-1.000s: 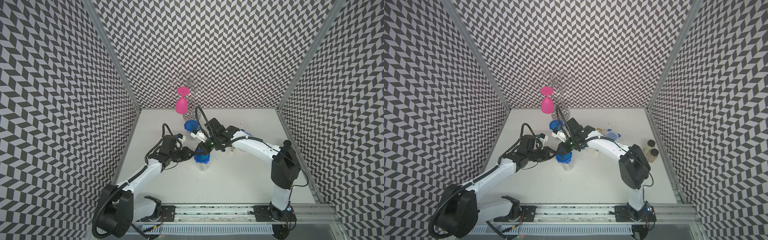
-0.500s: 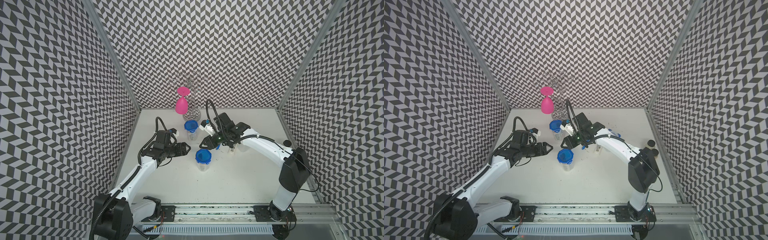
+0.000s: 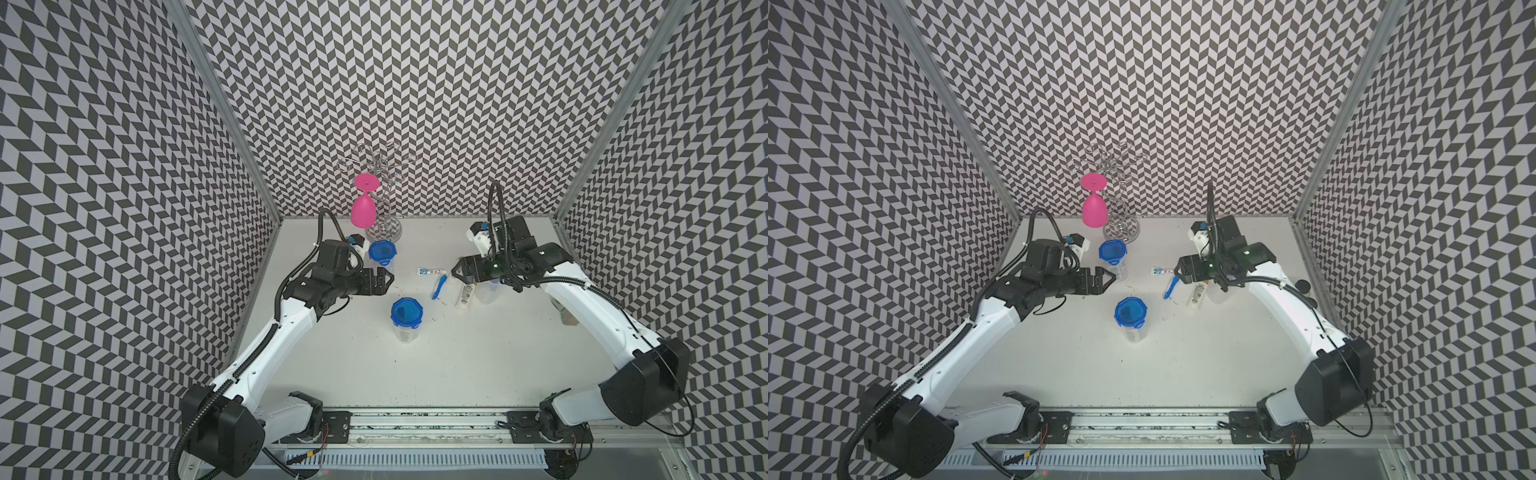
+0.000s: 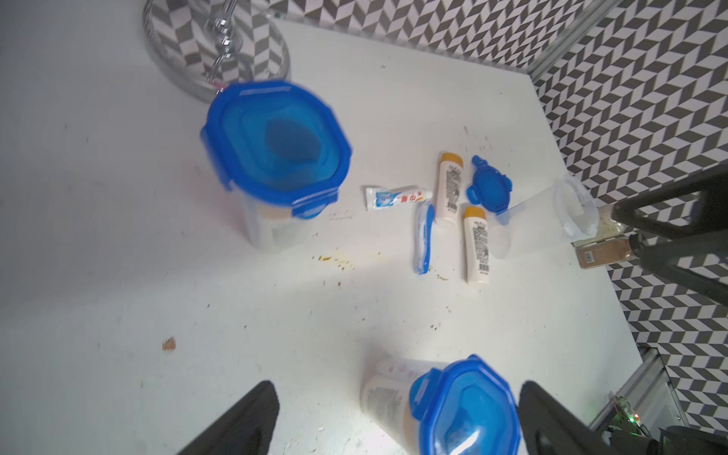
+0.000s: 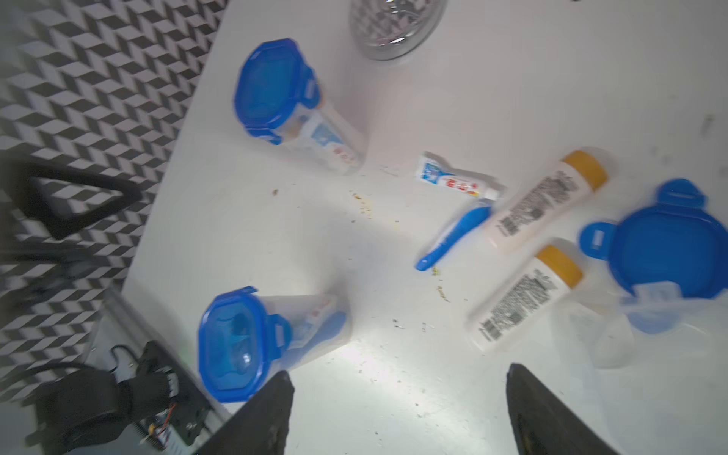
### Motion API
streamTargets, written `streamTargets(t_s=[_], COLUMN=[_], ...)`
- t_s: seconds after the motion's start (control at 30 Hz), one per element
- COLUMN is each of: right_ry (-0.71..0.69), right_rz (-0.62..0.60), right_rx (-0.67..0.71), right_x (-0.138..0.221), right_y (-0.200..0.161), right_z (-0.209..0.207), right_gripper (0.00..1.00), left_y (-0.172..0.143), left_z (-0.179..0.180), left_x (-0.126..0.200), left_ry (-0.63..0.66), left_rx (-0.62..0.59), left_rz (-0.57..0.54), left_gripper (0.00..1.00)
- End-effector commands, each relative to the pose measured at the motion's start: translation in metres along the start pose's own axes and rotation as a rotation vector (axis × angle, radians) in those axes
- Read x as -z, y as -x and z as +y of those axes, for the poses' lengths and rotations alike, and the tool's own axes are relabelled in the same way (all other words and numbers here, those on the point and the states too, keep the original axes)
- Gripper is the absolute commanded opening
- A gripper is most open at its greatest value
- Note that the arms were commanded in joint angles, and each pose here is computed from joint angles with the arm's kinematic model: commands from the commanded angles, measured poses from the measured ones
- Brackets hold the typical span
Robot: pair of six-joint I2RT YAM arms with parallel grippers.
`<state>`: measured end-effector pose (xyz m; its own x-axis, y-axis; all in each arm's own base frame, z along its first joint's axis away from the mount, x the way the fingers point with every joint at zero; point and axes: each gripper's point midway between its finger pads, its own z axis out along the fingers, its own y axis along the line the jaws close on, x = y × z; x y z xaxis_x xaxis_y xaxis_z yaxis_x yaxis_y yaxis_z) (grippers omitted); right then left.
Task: Pack away toiletry kits
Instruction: Pick up the container from the center of the board.
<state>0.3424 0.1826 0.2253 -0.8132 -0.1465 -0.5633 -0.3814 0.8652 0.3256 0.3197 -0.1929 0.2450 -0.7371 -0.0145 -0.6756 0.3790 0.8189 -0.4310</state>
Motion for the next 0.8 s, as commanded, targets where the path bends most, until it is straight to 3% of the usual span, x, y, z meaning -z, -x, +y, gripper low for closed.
streamTargets(t_s=[0.0,0.33,0.53,0.77], right_ry=[-0.146,-0.234,-0.180,-0.190], right_rz=[0.035,-0.135,-0.145,-0.057], right_rx=[-0.040,-0.210,-0.248,-0.227], right_x=[0.008,0.042,0.019,-0.014], right_y=[-0.015,-0.009,-0.013,-0.018], right_z=[-0.048,-0.109,-0.121,-0.139], right_gripper=[0.84,0.83,0.77,0.56], left_y=[0.016,0.004,-0.024,-0.041], left_z=[-0.029,-0.131,-0.138,-0.138], left_x=[-0.012,-0.090,-0.140,-0.165], left_ry=[-0.023,-0.150,-0.125,-0.096], left_rx=[-0.078,-0.231,-0.232,-0.275], left_rz=[-0.002,0.133,0.241,0.275], left_gripper=[0.97,0.94,0.90,0.90])
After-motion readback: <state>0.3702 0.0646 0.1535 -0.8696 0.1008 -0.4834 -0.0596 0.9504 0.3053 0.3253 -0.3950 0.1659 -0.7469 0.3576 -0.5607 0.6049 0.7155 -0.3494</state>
